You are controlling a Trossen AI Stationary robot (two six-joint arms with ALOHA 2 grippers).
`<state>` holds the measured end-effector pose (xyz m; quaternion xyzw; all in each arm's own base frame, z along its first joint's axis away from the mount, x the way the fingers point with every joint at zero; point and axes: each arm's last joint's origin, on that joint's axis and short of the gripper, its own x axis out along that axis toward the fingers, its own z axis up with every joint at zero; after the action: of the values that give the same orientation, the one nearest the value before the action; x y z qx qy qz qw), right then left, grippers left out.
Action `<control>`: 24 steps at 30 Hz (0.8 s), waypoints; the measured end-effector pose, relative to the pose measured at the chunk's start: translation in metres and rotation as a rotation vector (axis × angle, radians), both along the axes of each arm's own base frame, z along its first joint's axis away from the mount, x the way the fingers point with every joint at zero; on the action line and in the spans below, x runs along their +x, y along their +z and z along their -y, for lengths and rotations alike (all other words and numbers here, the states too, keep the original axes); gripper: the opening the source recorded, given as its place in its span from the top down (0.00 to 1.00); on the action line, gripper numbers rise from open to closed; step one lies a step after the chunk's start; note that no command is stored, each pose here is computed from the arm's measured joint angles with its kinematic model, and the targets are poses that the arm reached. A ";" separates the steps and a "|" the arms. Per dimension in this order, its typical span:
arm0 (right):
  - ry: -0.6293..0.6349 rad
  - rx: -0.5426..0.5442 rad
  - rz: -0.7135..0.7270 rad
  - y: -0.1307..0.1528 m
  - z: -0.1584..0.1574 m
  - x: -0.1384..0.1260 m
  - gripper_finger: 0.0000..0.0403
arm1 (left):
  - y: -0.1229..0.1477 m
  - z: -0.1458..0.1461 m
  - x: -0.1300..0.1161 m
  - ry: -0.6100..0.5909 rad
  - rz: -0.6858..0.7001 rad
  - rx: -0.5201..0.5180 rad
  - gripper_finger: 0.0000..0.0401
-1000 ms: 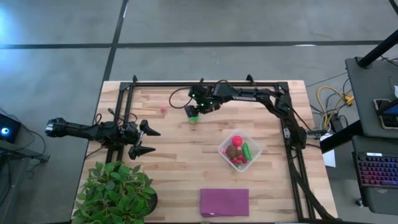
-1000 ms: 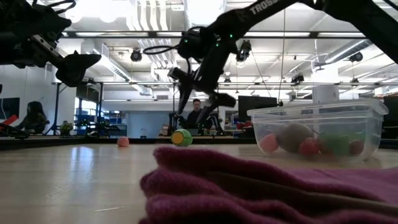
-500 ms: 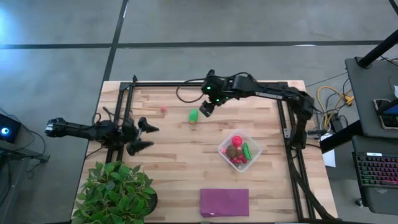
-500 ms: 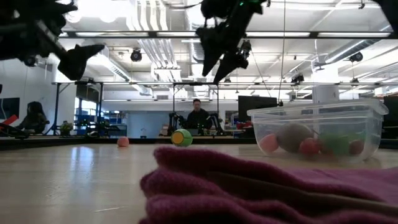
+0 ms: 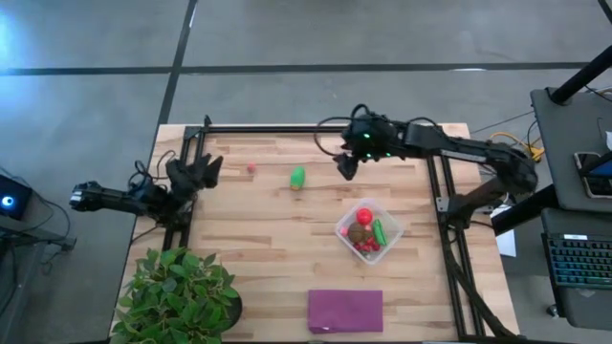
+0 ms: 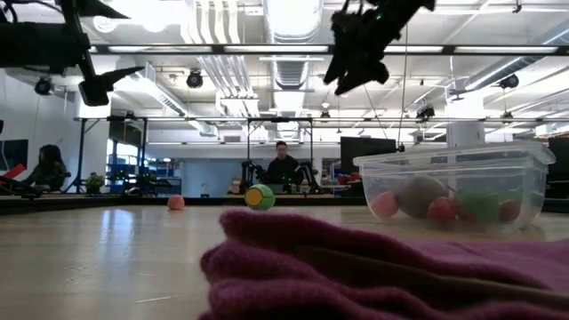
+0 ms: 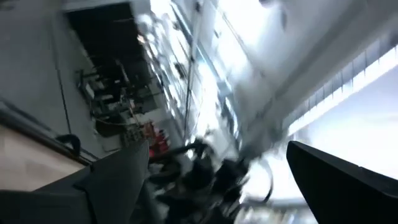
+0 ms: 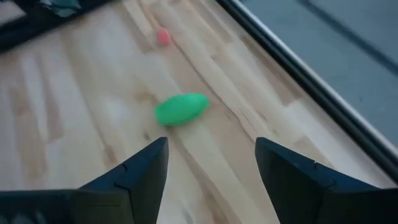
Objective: Pick and placing Produce into tupperware
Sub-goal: Put the pink peach into the transparent bin
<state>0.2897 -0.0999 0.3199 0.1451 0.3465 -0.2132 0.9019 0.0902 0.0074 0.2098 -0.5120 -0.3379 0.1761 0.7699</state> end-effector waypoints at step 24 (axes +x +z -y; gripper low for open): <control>-0.109 0.007 0.212 0.006 -0.019 -0.049 0.42 | 0.065 0.005 0.033 -0.039 -1.357 0.654 0.09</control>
<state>0.2411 -0.0811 0.3262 0.1886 0.2416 -0.2440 0.9201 0.1228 0.0020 0.2749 -0.0422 0.1849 0.3298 0.9248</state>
